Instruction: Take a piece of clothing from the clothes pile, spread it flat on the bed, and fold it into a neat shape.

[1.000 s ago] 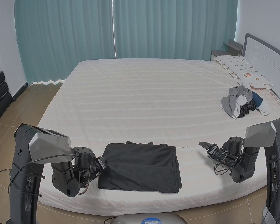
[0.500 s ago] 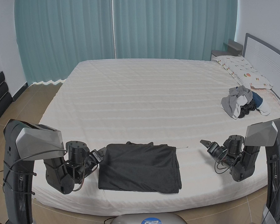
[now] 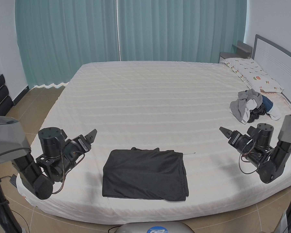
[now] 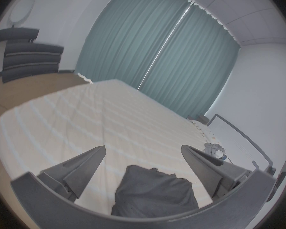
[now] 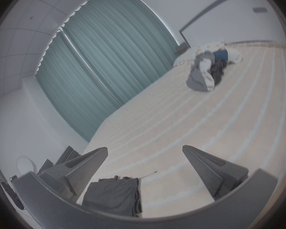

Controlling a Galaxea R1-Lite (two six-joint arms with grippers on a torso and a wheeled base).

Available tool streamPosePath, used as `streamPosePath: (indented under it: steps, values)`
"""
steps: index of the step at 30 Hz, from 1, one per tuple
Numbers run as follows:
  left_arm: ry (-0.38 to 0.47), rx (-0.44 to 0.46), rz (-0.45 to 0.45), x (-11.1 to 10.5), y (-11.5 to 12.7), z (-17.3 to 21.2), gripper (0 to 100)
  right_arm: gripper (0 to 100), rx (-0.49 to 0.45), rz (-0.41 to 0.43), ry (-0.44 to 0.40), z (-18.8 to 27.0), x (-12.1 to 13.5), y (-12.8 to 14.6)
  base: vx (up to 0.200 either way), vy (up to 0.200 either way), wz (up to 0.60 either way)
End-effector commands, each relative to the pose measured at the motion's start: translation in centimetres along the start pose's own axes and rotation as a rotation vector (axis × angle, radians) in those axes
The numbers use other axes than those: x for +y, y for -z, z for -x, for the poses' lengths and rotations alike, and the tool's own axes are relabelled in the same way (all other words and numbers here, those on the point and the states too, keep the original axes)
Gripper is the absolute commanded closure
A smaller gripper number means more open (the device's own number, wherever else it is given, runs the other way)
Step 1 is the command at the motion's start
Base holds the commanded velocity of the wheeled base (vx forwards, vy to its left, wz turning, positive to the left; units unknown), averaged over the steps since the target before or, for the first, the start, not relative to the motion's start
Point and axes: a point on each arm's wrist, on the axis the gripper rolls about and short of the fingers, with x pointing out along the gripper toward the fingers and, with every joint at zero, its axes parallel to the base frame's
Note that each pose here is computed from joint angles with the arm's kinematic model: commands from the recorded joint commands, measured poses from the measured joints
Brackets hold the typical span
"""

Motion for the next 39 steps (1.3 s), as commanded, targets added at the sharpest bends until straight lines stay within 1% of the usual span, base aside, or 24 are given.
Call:
streamPosePath:
  steps: [1,3,5,6,8,10,13,16,17,18,19,21,22,23,24,26,28,30,31,32,34,37,39]
  values:
    - [0.112,-0.323,-0.175,-1.1,-7.4,12.8,0,0,-0.24,0.187,-0.143,13.5,5.7,-7.0,0.0,0.0,0.0]
    - [0.123,-0.383,-0.218,-0.9,-7.9,15.5,0,0,-0.279,0.214,-0.178,17.0,6.7,-7.8,0.0,0.0,0.0]
    - [0.111,-0.455,-0.273,-0.2,-8.1,18.3,0,0,-0.293,0.252,-0.188,20.6,6.9,-8.0,0.0,0.0,0.0]
    - [0.106,-0.468,-0.286,0.0,-8.1,18.8,0,0,-0.294,0.264,-0.187,21.4,6.9,-7.9,0.0,0.0,0.0]
    - [0.084,-0.535,-0.35,0.8,-7.8,21.8,0,0,-0.286,0.336,-0.17,25.8,6.2,-7.2,0.0,0.0,0.0]
    - [0.08,-0.565,-0.37,1.2,-7.5,23.7,0,0,-0.29,0.383,-0.153,28.9,5.5,-6.3,0.0,0.0,0.0]
    - [0.072,-0.569,-0.39,2.1,-6.6,26.6,0,0,-0.289,0.422,-0.106,32.4,3.9,-4.2,0.0,0.0,0.0]
    - [0.037,-0.542,-0.455,3.0,-5.4,29.2,0,0,-0.29,0.436,-0.045,35.0,2.7,-2.2,0.0,0.0,0.0]
    - [0.027,-0.53,-0.473,3.4,-5.0,30.2,0,0,-0.285,0.449,-0.039,35.8,2.4,-1.4,0.0,0.0,0.0]
    - [0.027,-0.53,-0.473,3.4,-5.0,30.2,0,0,-0.285,0.449,-0.039,35.8,2.4,-1.4,0.0,0.0,0.0]
    - [0.015,-0.511,-0.478,4.0,-4.3,31.8,0,0,-0.28,0.485,-0.051,37.1,1.8,-0.2,0.0,0.0,0.0]
    - [0.0,-0.502,-0.487,4.6,-3.5,33.1,0,0,-0.266,0.525,-0.032,37.8,1.3,0.9,0.0,0.0,0.0]
    - [-0.007,-0.506,-0.488,5.1,-2.8,33.8,0,0,-0.244,0.568,0.007,37.8,0.8,1.7,0.0,0.0,0.0]
    - [-0.011,-0.511,-0.487,5.1,-2.8,33.9,0,0,-0.244,0.574,0.011,37.8,0.8,1.7,0.0,0.0,0.0]
    - [-0.035,-0.533,-0.468,5.1,-2.8,33.8,0,0,-0.258,0.58,0.019,37.8,0.8,1.6,0.0,0.0,0.0]
    - [-0.062,-0.549,-0.453,5.3,-2.5,33.6,0,0,-0.265,0.583,0.02,37.8,0.8,1.6,0.0,0.0,0.0]
    - [-0.067,-0.554,-0.456,5.6,-2.0,33.1,0,0,-0.262,0.585,0.036,37.6,0.6,1.8,0.0,0.0,0.0]
    - [-0.066,-0.562,-0.46,6.0,-1.3,32.6,0,0,-0.274,0.579,0.079,37.2,0.3,2.0,0.0,0.0,0.0]
    - [-0.066,-0.562,-0.46,6.0,-1.3,32.6,0,0,-0.274,0.579,0.079,37.2,0.3,2.0,0.0,0.0,0.0]
    - [-0.062,-0.567,-0.458,6.2,-0.9,32.3,0,0,-0.281,0.57,0.099,36.7,0.0,2.2,0.0,0.0,0.0]
    - [-0.064,-0.557,-0.456,6.3,-0.8,32.2,0,0,-0.28,0.574,0.107,36.1,-0.5,2.7,0.0,0.0,0.0]
    - [-0.067,-0.55,-0.454,6.4,-0.7,32.2,0,0,-0.329,0.587,0.084,35.3,-0.9,3.1,0.0,0.0,0.0]
    - [-0.07,-0.532,-0.454,6.4,-0.6,32.1,0,0,-0.347,0.614,0.08,34.6,-1.4,3.7,0.0,0.0,0.0]
